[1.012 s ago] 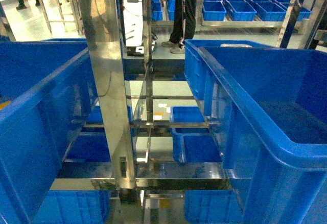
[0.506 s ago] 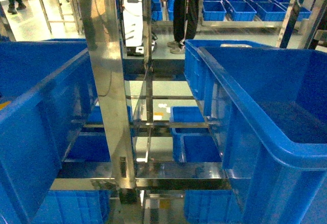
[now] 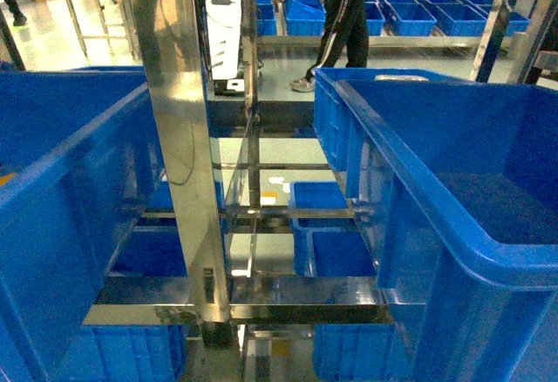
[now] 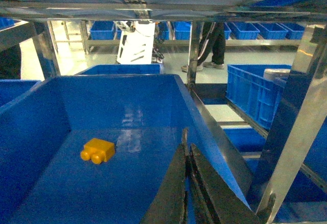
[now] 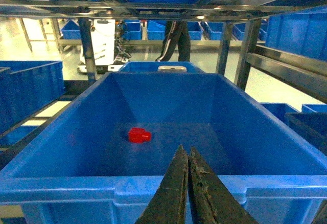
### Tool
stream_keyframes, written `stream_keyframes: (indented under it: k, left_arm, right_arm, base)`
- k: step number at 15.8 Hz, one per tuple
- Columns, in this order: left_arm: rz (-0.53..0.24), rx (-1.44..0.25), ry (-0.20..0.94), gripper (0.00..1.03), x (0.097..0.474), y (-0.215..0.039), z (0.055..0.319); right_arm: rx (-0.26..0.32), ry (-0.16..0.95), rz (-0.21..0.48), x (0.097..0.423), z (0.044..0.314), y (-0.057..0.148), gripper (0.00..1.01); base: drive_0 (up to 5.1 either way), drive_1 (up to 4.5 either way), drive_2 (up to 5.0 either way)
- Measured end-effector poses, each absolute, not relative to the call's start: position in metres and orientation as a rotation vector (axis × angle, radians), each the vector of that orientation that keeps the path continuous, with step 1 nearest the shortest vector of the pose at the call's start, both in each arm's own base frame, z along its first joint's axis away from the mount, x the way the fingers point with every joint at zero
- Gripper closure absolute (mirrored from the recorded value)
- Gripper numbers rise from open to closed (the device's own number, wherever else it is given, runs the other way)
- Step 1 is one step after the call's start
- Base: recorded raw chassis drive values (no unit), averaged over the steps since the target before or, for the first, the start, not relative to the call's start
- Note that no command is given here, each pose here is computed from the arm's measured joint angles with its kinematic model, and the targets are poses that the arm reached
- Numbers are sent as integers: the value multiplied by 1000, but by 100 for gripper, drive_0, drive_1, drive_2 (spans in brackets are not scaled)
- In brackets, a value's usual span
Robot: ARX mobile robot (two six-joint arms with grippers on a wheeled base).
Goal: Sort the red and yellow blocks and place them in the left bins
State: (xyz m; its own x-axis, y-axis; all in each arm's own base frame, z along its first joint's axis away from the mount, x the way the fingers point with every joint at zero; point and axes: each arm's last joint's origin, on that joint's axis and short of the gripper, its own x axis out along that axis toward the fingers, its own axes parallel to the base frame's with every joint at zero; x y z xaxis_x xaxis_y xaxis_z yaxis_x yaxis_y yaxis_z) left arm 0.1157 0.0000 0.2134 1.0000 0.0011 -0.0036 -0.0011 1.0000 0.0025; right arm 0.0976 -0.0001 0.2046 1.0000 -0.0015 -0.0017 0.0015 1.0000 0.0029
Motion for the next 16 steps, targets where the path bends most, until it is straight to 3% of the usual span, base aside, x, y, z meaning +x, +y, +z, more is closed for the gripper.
stream_keyframes:
  k: [8, 10, 16]
  left_arm:
    - [0, 3, 39, 101, 101, 0, 179]
    - [1, 3, -9, 101, 97, 0, 179]
    - [2, 1, 0, 101, 97, 0, 167]
  right_arm:
    - [2, 3, 0, 98, 180, 0, 99]
    - [2, 4, 0, 98, 177, 0, 99]
    - [2, -4, 0, 97, 167, 0, 99]
  base:
    - [0, 0, 0]
    - [0, 0, 0]
    - [0, 0, 0]
